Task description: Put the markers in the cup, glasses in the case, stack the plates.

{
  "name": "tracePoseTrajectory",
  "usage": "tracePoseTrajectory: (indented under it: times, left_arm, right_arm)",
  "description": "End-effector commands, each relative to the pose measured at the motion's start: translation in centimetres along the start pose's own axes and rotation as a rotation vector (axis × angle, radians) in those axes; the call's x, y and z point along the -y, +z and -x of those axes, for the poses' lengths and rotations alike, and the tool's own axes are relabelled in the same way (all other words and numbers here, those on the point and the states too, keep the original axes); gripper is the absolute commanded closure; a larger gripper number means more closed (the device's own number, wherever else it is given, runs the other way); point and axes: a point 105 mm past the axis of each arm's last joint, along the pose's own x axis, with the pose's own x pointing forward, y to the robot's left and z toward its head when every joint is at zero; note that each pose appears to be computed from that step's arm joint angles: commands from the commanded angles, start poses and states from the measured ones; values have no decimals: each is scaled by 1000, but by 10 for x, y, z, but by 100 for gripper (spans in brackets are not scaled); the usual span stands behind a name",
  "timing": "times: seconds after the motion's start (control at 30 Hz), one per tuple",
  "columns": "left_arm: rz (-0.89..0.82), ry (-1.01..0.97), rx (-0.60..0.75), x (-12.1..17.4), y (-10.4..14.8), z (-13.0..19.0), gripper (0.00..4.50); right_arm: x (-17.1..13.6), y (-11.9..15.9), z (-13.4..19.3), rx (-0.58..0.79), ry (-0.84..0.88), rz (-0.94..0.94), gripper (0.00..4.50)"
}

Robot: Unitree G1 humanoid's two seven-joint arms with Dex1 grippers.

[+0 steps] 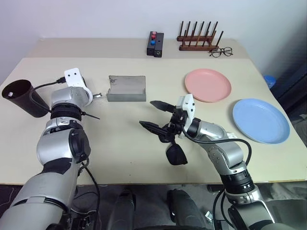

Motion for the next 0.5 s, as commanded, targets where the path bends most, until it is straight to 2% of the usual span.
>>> tracePoseTrajectory:
  times: [0.03,0.17,0.33,0.43,0.5]
  left_arm:
    - [23,13,30,2,14,27,440]
    - [44,66,-19,-7,-7,64,440]
    - [82,160,-95,-26,-45,90,440]
    - [109,167,-103,-28,-54,91,327]
    - [103,172,-108,-28,-56,91,229]
  right_arm:
    - [-2,16,-1,44,14,53,0]
    - [-1,15,1,40,13,54,0]
    - [1,15,1,36,17,55,0]
    - [-1,14,0,31,30,51,0]
    - [-2,13,-1,30,35,49,0]
